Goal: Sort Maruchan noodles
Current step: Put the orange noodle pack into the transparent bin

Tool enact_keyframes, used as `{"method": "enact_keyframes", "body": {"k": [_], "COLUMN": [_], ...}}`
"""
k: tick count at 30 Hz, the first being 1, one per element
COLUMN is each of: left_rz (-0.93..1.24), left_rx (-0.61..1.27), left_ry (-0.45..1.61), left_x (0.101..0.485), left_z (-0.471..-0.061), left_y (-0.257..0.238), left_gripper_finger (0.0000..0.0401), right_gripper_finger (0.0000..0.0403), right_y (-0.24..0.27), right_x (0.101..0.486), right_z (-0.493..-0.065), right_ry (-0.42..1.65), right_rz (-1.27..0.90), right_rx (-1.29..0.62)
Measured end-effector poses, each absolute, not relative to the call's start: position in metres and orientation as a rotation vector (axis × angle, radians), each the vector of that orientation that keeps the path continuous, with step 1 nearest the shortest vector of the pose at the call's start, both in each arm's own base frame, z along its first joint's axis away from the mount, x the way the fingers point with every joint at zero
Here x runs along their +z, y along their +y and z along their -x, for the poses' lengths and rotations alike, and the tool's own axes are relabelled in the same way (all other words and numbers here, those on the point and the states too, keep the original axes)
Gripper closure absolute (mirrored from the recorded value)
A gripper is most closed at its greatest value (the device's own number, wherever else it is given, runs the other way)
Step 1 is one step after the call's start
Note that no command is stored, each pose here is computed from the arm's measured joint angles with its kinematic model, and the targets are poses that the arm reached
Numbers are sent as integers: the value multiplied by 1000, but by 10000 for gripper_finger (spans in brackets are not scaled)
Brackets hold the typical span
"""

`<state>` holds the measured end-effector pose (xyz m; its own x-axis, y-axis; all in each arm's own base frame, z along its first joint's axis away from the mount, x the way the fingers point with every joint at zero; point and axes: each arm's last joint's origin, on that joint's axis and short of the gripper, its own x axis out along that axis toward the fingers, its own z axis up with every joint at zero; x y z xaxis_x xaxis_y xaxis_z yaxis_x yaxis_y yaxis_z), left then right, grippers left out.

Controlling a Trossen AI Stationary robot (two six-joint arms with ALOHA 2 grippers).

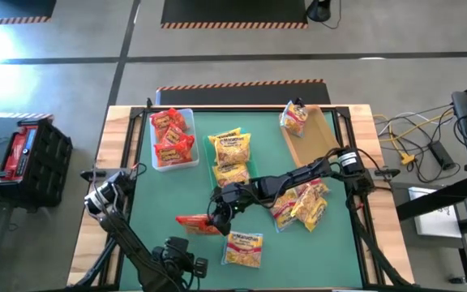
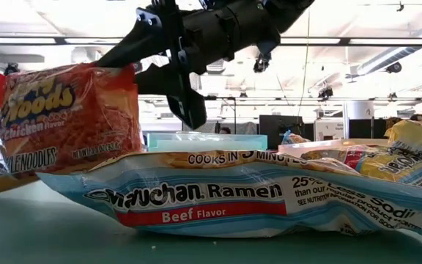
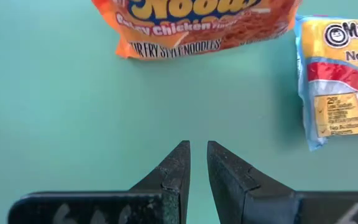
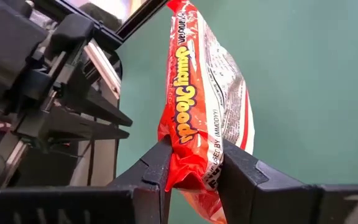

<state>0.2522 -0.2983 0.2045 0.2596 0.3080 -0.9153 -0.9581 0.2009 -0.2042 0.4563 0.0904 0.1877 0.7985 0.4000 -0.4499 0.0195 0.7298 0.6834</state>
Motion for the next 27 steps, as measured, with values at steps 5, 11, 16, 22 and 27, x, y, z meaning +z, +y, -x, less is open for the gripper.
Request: {"method": "enact_keyframes", "body": {"k": [5, 11, 16, 22, 27], "left_rz": [945, 943, 941, 941, 941], "left_rx": [1059, 1055, 1051, 1051, 1050], "left_ry": [869, 871, 872, 871, 869], "left_x": [205, 205, 205, 205, 205], "left_z": [-250, -249, -247, -247, -247], "left_y": [-299, -301, -302, -302, -302], "left_gripper_finger": [363, 363, 363, 363, 363], "right_gripper_finger": [312, 312, 312, 312, 312], "right_y": [85, 68, 49, 18, -8], "right_x": [195, 205, 215, 233, 255], "right_z": [-461, -468, -474, -482, -487], "right_ry": [601, 576, 545, 478, 429], "right_rz": [-727, -728, -731, -733, -700], "right_rx": [224, 193, 164, 120, 92]}}
